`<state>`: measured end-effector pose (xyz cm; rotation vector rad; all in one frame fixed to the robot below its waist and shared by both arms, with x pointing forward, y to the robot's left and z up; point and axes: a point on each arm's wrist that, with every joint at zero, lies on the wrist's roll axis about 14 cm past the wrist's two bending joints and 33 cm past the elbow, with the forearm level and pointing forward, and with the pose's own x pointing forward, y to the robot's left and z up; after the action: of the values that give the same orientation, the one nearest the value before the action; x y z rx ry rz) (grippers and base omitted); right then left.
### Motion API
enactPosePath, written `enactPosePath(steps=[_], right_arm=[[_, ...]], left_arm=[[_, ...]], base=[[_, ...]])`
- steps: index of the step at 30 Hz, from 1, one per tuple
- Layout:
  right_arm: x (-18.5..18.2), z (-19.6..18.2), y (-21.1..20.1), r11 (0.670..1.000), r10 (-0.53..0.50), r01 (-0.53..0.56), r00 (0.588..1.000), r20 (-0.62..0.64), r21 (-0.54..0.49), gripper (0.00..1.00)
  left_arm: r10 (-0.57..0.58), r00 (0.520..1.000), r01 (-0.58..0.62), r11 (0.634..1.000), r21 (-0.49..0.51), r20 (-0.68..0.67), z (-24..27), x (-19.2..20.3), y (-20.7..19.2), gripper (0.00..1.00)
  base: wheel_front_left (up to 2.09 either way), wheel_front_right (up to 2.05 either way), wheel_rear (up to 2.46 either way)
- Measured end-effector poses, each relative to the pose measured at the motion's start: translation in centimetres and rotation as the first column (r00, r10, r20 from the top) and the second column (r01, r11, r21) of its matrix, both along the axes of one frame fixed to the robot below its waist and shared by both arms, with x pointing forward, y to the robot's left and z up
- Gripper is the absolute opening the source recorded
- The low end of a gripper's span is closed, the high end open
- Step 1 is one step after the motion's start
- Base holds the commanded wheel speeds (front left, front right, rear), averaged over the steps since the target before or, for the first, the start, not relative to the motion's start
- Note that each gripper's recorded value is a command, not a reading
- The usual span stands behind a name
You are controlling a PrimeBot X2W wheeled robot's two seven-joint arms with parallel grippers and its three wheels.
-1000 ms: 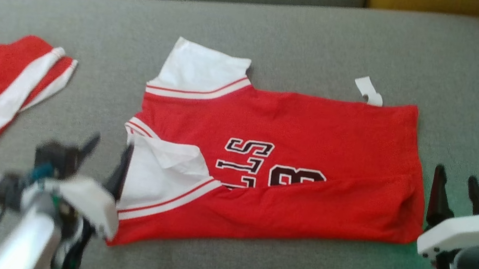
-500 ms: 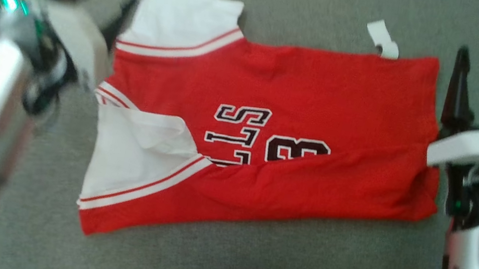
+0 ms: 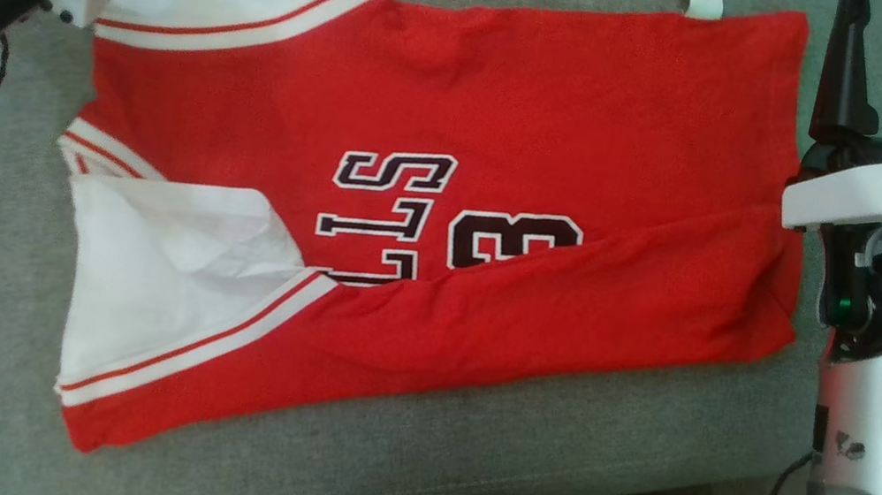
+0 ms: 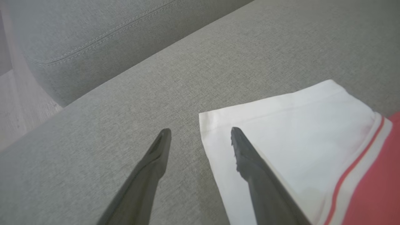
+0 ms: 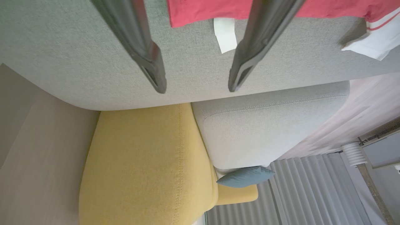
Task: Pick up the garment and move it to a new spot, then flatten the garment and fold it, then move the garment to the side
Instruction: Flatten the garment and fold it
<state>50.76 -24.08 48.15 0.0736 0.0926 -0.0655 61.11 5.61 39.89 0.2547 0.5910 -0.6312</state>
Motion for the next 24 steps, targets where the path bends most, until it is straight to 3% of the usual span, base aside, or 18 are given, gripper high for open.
enactPosePath(steps=[18, 19, 20, 24], right_arm=[[-0.4, -2.2, -1.7, 0.999, -0.04, 0.039, 0.998, -0.04, -0.017, 1.0], [-0.4, -2.1, -1.8, 0.999, -0.041, 0.04, 0.998, -0.039, -0.017, 1.0], [-0.3, -2.0, -1.8, 0.999, -0.042, 0.041, 0.998, -0.037, -0.017, 1.0], [-0.2, -1.9, -2.0, 0.999, -0.049, 0.048, 0.998, -0.036, -0.012, 1.0]], left_arm=[[-0.058, 0.996, 0.06, 0.998, 0.027, -0.067, -3.9, 1.5, -1.7, 1.0], [-0.062, 0.995, 0.063, 0.998, 0.022, -0.081, -4.0, 1.2, -1.9, 0.87], [-0.068, 0.993, 0.069, 0.998, 0.014, -0.092, -4.0, 1.0, -2.2, 0.0], [-0.109, 0.988, 0.109, 0.994, -0.003, -0.111, -3.6, -0.3, -3.2, 0.0]], base=[[0.0, 0.0, 0.0], [0.0, 0.0, 0.0], [0.0, 0.0, 0.0], [0.0, 0.0, 0.0]])
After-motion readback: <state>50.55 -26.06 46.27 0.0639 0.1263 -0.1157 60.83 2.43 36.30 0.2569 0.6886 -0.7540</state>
